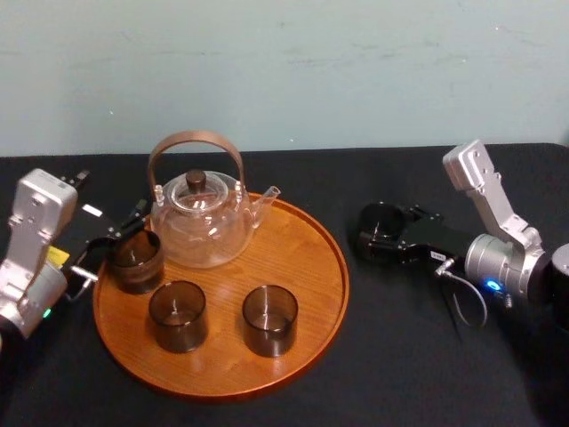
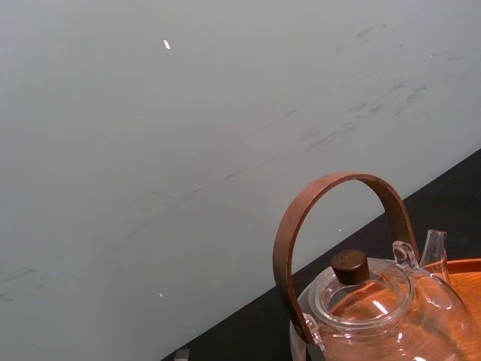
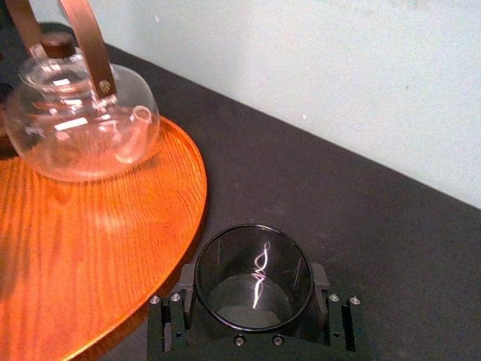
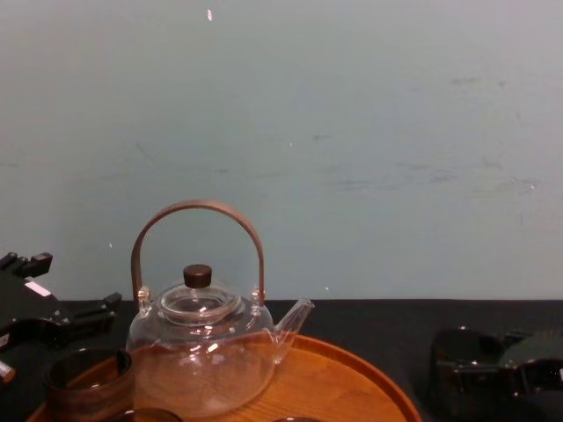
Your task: Pick up the glass from the table and place it on the tray.
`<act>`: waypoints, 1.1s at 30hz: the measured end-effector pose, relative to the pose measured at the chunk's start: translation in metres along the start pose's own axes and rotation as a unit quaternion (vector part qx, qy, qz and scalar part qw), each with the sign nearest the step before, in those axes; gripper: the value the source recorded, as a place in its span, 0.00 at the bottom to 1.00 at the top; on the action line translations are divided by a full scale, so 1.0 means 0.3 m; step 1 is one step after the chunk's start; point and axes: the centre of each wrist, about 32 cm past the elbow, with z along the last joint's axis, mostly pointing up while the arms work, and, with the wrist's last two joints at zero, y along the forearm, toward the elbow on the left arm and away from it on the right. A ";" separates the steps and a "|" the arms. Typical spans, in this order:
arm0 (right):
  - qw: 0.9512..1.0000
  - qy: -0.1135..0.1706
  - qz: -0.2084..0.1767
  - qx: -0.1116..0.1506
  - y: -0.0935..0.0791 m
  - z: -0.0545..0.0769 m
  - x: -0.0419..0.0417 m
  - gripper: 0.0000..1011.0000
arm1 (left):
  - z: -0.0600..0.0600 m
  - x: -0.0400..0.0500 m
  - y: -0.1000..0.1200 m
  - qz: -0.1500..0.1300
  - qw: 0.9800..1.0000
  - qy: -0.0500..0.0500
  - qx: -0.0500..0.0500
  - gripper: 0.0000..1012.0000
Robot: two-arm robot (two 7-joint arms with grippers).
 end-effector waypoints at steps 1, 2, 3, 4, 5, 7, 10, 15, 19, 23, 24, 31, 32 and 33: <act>1.000 0.001 0.002 0.005 -0.009 0.006 0.001 0.89 | 0.000 0.000 0.000 0.000 1.000 0.000 0.000 0.99; 1.000 0.001 0.003 0.007 -0.014 0.010 0.002 0.89 | 0.000 0.000 0.000 0.000 1.000 0.000 0.000 0.99; 1.000 0.001 0.004 0.009 -0.019 0.015 0.002 0.89 | 0.000 0.000 0.000 0.000 1.000 0.000 0.000 0.99; 1.000 0.001 0.005 0.011 -0.022 0.019 0.003 0.89 | 0.000 0.000 0.000 0.000 1.000 0.000 0.000 0.99; 1.000 0.002 0.005 0.013 -0.027 0.025 0.003 0.89 | 0.000 0.000 0.000 0.000 1.000 0.000 0.000 0.99; 1.000 0.001 0.006 0.020 -0.043 0.044 0.005 0.89 | 0.000 0.000 0.000 0.000 1.000 0.000 0.000 0.99; 0.999 -0.005 0.007 0.031 -0.069 0.077 0.007 0.89 | 0.000 0.000 0.000 0.000 1.000 0.000 0.000 0.99; 0.999 -0.024 0.015 0.047 -0.108 0.134 0.009 0.89 | 0.000 0.000 0.000 0.000 1.000 0.000 0.000 0.99; 0.998 -0.036 0.024 0.055 -0.118 0.165 0.007 0.89 | 0.000 0.000 0.000 0.000 1.000 0.000 0.000 0.99; 0.996 -0.046 0.039 0.061 -0.102 0.188 -0.005 0.89 | 0.000 0.000 0.000 0.000 1.000 0.000 0.000 0.99; 0.996 -0.046 0.039 0.061 -0.102 0.188 -0.005 0.89 | 0.000 0.000 0.000 0.000 1.000 0.000 0.000 0.99; 0.993 -0.054 0.074 0.073 -0.037 0.201 -0.042 0.89 | 0.000 0.000 0.000 0.000 1.000 0.000 0.000 0.99; 0.993 -0.055 0.078 0.074 -0.031 0.201 -0.046 0.89 | 0.000 0.000 0.000 0.000 1.000 0.000 0.000 0.99; 0.992 -0.055 0.081 0.075 -0.025 0.202 -0.050 0.89 | 0.000 0.000 0.000 0.000 1.000 0.000 0.000 0.99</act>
